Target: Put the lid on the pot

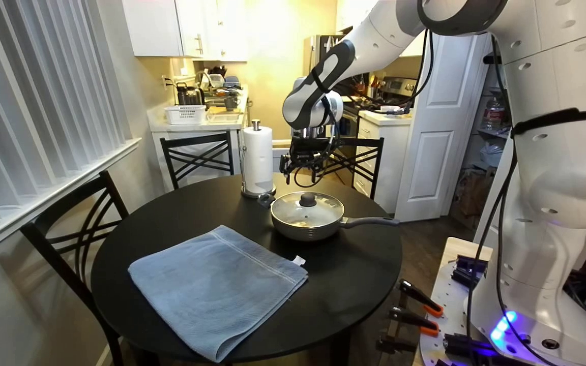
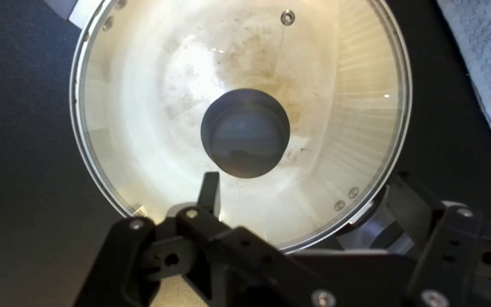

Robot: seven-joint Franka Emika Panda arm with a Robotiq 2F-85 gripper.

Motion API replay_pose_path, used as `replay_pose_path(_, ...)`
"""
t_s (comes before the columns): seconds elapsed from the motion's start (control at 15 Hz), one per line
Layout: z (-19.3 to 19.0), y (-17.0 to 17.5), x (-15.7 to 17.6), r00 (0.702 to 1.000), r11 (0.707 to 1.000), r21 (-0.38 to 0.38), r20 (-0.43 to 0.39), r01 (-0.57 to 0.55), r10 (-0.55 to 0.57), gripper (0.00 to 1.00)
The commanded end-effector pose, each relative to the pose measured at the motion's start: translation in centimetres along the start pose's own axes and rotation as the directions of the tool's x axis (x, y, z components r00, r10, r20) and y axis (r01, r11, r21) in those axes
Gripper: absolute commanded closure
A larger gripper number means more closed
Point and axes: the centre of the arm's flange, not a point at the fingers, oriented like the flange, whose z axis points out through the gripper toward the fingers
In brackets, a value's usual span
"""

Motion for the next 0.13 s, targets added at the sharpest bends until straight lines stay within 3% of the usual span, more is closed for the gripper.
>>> replay_pose_path(0.0,0.03,0.01,0.01,1.000,1.000,0.000,0.000,0.000,0.000,0.00)
replay_pose_path(0.07,0.02,0.02,0.01,1.000,1.000,0.000,0.000,0.000,0.000,0.00)
